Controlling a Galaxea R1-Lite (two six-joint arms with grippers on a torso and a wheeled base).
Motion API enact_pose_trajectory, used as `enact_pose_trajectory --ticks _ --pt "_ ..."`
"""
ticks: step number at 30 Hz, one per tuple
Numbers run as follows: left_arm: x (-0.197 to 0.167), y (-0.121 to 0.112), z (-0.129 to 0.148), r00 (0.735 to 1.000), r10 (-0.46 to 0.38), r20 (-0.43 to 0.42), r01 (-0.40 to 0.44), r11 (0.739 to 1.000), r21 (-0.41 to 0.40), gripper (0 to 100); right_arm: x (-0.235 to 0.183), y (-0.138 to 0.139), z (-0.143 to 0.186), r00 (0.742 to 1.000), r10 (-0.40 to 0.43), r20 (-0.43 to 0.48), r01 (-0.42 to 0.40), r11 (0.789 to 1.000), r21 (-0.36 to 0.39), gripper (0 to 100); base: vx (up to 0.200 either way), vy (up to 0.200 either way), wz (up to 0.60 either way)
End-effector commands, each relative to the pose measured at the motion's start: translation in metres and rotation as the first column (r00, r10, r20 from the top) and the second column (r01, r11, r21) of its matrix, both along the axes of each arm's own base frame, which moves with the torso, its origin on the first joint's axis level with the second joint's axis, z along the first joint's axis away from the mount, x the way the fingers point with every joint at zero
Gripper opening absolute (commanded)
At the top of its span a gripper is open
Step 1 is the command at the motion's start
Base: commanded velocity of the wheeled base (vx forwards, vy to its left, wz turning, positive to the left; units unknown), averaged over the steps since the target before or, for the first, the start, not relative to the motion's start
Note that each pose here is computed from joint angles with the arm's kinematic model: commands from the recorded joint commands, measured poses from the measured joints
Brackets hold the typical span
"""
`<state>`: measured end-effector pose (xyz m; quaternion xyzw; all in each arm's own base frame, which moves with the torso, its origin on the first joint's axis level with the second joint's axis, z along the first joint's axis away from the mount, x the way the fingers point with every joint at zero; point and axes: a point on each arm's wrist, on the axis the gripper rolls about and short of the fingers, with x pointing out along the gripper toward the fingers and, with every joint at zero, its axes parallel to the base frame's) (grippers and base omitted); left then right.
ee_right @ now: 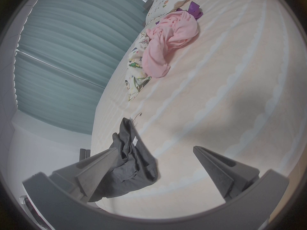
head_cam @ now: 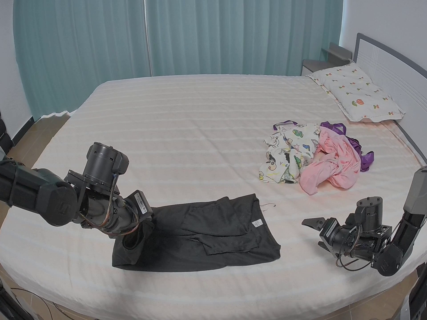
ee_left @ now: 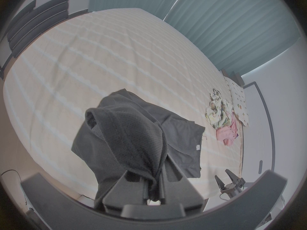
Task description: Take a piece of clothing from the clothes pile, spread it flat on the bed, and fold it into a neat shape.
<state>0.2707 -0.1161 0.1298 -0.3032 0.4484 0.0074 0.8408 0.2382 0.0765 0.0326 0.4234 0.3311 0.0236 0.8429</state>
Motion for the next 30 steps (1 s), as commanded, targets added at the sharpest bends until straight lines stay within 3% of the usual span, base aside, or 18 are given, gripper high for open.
enact_pose_trajectory --ticks 1,20,30 --pt "0.003 -0.005 -0.001 1.0 -0.011 -0.001 0.011 1.0 0.0 0 0.0 0.0 0.0 1.0 0.001 -0.002 -0.001 1.0 -0.001 100 0.0 -0.2 0.0" --pt "0.028 -0.052 -0.007 0.997 -0.069 -0.027 0.069 0.998 -0.001 0 0.001 0.0 -0.004 1.0 -0.001 -0.012 0.001 1.0 -0.006 100 0.0 -0.2 0.0" --pt "0.054 -0.065 -0.028 0.999 -0.017 -0.034 0.018 0.999 0.036 0 0.001 0.0 -0.005 1.0 0.0 -0.015 0.0 1.0 -0.008 100 0.0 0.0 0.0"
